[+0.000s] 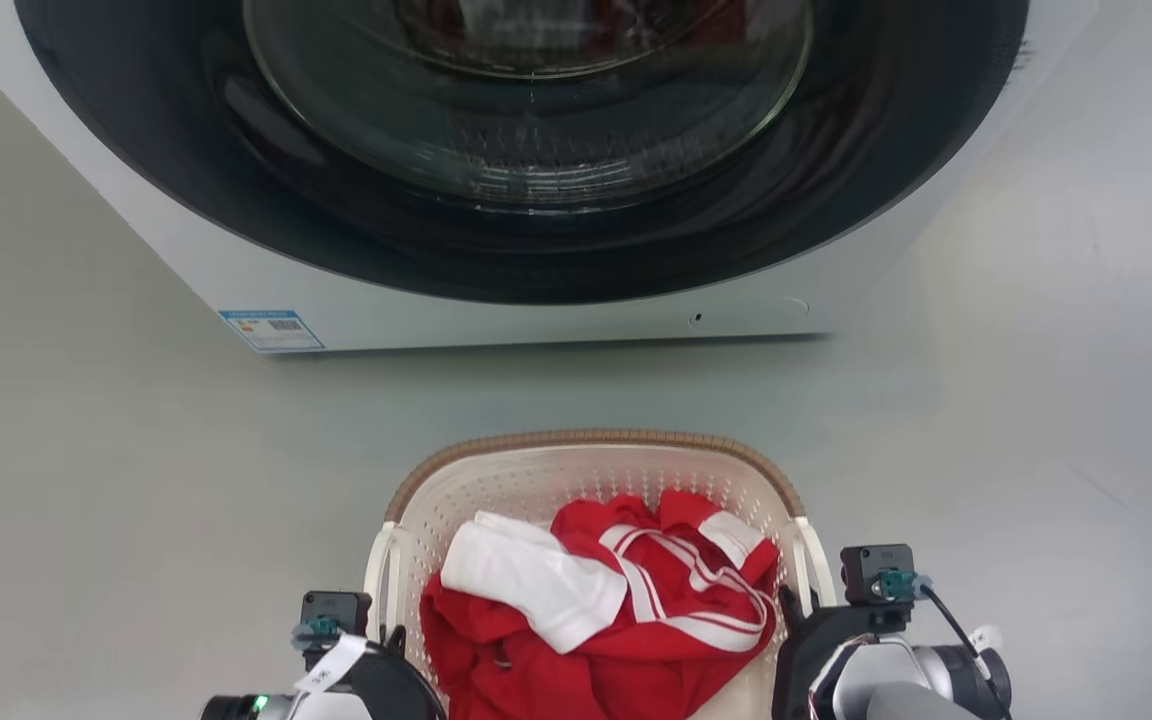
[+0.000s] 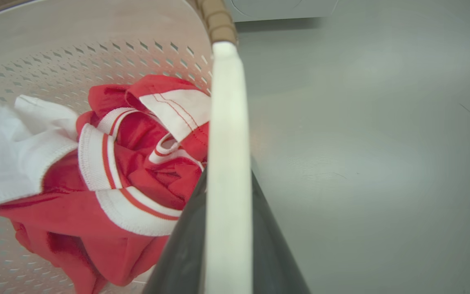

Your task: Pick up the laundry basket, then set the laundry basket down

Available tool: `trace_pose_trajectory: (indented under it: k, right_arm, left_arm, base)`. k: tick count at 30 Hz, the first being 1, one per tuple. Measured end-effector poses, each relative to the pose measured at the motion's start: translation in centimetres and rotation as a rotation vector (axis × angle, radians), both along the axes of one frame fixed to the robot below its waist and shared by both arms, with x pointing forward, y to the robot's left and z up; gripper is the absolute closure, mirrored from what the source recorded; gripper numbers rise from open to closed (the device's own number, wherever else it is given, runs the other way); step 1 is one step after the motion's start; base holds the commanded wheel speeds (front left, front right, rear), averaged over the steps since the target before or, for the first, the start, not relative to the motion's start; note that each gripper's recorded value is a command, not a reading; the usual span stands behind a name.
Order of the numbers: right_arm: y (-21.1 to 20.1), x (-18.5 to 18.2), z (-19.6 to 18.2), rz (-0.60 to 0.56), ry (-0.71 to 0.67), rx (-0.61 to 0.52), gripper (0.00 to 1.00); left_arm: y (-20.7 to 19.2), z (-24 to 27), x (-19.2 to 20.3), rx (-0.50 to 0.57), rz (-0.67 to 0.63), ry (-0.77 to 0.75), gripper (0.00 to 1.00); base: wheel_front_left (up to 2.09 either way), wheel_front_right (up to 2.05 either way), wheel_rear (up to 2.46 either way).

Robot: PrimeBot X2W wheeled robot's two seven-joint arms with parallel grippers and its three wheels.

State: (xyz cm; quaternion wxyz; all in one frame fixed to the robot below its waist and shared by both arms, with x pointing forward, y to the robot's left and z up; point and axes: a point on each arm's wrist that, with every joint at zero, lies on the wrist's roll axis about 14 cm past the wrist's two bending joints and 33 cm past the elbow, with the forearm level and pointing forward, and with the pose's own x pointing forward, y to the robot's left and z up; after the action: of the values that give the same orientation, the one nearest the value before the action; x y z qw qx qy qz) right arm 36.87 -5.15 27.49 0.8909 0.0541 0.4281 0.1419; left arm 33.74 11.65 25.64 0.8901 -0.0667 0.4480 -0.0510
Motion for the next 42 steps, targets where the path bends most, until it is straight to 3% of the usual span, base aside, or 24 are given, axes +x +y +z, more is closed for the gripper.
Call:
trace_pose_trajectory:
  k: [27, 42]
  right_arm:
    - [-0.6, -7.8, 3.0, 0.003, 0.044, -0.008, 1.00]
    - [-0.6, -8.2, 3.4, -0.005, 0.045, 0.001, 1.00]
  left_arm:
    - [-1.0, 2.3, -6.7, 0.002, -0.055, 0.026, 1.00]
    - [-1.1, 2.8, -6.8, 0.011, -0.069, 0.012, 1.00]
  base:
    - [0.00, 0.00, 0.00]
    - [0.00, 0.00, 0.00]
